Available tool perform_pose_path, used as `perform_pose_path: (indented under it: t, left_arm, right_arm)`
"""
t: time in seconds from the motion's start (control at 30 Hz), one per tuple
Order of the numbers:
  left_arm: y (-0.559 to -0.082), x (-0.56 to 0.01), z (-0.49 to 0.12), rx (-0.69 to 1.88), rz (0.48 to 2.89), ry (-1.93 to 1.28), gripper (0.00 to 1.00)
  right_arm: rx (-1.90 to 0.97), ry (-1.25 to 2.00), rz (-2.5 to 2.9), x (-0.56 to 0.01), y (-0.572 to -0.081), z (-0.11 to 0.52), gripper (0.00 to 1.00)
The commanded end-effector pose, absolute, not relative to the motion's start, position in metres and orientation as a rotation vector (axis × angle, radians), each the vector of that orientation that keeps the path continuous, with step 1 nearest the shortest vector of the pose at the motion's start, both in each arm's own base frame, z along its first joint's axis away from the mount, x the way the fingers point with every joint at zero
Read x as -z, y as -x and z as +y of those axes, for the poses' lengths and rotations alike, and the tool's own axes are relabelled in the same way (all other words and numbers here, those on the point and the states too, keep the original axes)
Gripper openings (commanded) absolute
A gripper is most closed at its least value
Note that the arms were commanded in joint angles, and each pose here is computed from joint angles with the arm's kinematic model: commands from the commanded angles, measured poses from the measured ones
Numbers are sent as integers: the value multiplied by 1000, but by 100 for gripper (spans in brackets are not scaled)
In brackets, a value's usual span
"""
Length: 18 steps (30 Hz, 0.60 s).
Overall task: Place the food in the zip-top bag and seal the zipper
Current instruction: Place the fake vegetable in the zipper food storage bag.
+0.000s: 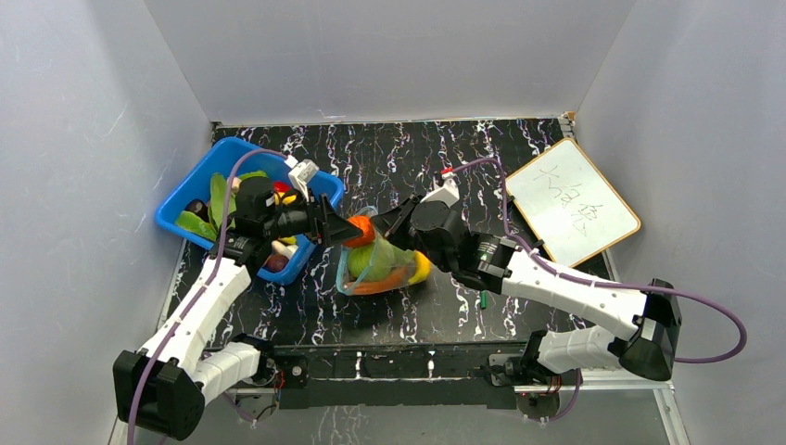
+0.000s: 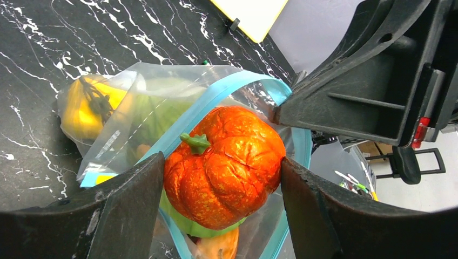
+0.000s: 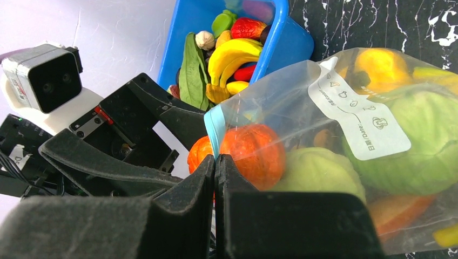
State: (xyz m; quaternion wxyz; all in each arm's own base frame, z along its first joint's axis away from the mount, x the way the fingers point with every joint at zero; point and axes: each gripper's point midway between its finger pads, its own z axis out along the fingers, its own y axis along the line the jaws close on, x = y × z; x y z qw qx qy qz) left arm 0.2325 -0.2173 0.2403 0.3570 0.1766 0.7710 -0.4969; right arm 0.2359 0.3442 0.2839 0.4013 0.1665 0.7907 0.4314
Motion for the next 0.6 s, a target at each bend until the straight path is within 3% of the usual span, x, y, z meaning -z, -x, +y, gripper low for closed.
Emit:
perform_pose_path:
  t: [0.0,0.3,0.57]
  left_arm:
    - [-221,-263,-227,1359,1926,-558,42]
    - [-230,-245,-217,1205,2054,-514,48]
    - [-234,-278,-213,1181,1987,-419,76]
  right_arm:
    - [-1318,-406,1793,-364,-240,361,0]
    - [-1390,-293,1783,-377,-229,374,0]
    - [-1398,-275,1774,-381,-225,371,0]
